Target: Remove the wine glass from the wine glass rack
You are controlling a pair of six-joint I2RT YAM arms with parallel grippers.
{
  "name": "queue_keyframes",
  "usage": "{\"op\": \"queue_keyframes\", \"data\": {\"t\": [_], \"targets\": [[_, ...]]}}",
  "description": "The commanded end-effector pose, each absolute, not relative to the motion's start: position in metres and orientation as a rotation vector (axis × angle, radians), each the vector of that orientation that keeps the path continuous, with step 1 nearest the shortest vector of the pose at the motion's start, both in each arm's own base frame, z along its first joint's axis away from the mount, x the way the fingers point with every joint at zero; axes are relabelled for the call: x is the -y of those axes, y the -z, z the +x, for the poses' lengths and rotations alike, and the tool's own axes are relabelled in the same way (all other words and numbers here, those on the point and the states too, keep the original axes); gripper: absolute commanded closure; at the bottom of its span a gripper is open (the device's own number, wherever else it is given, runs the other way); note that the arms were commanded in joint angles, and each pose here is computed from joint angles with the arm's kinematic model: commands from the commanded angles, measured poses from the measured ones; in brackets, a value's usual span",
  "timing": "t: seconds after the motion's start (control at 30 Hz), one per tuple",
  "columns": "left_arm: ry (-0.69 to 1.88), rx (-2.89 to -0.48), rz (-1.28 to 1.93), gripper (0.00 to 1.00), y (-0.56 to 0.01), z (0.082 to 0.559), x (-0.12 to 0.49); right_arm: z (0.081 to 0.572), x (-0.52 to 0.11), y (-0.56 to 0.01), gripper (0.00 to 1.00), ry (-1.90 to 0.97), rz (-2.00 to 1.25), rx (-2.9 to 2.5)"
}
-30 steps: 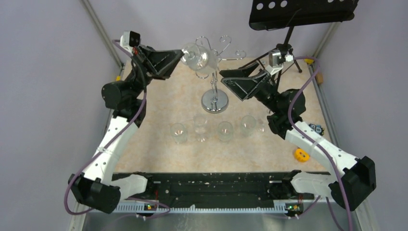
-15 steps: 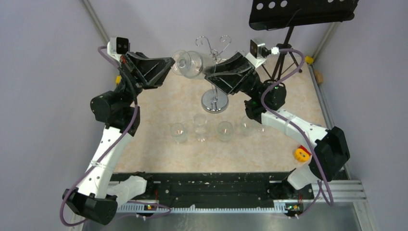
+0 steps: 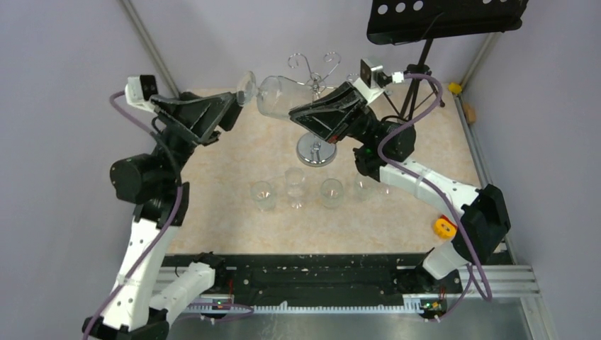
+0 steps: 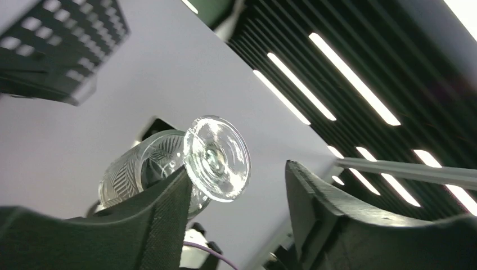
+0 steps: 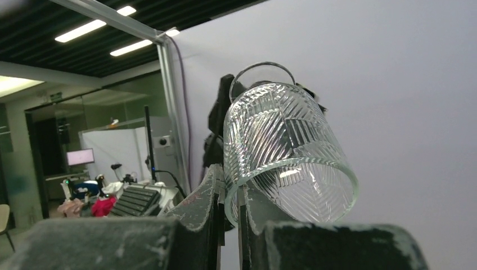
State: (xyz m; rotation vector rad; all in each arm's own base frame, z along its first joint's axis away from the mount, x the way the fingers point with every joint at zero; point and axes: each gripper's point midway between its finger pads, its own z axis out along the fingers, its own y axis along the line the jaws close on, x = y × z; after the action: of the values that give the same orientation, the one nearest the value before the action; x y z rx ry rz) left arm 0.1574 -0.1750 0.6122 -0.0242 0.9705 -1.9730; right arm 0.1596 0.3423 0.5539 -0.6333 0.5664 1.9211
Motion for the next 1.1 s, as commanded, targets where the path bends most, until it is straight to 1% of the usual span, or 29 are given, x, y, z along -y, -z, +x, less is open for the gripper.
{"op": "queue_keyframes", "data": {"t": [0.0, 0.13, 0.23, 0.33, 0.43, 0.63, 0.7, 0.73, 0.8, 0.93, 1.07], "targets": [[1.497, -0.995, -0.116, 0.34, -0.597, 0.158, 0.142, 0.163, -0.343, -0.578, 1.0, -1.762, -0.564, -0.577], [1.029, -1.094, -0.355, 0.33, -0.555, 0.182, 0.083, 0.2, -0.371, -0.558, 1.0, -1.544, -0.465, -0.825], [0.716, -1.198, -0.463, 0.33, -0.521, 0.19, 0.042, 0.218, -0.401, -0.535, 1.0, -1.392, -0.467, -1.012], [0.423, -1.271, -0.561, 0.33, -0.499, 0.187, -0.001, 0.233, -0.434, -0.496, 1.0, -1.306, -0.499, -1.229], [0.224, -1.295, -0.599, 0.33, -0.49, 0.178, -0.031, 0.237, -0.468, -0.447, 1.0, -1.224, -0.602, -1.424], [0.033, -1.317, -0.627, 0.33, -0.483, 0.167, -0.058, 0.207, -0.535, -0.336, 1.0, -0.924, -0.949, -1.692], [-0.005, -1.317, -0.634, 0.33, -0.482, 0.165, -0.063, 0.202, -0.548, -0.298, 1.0, -0.797, -1.057, -1.768], [-0.022, -1.318, -0.636, 0.33, -0.482, 0.164, -0.065, 0.2, -0.552, -0.267, 1.0, -0.717, -1.128, -1.832], [-0.048, -1.316, -0.642, 0.32, -0.482, 0.161, -0.069, 0.195, -0.56, -0.238, 1.0, -0.624, -1.212, -1.881], [-0.085, -1.302, -0.657, 0.32, -0.485, 0.155, -0.077, 0.186, -0.57, -0.204, 1.0, -0.581, -1.292, -1.938], [-0.085, -1.285, -0.657, 0.32, -0.489, 0.15, -0.079, 0.185, -0.569, -0.183, 1.0, -0.551, -1.311, -1.974]]}}
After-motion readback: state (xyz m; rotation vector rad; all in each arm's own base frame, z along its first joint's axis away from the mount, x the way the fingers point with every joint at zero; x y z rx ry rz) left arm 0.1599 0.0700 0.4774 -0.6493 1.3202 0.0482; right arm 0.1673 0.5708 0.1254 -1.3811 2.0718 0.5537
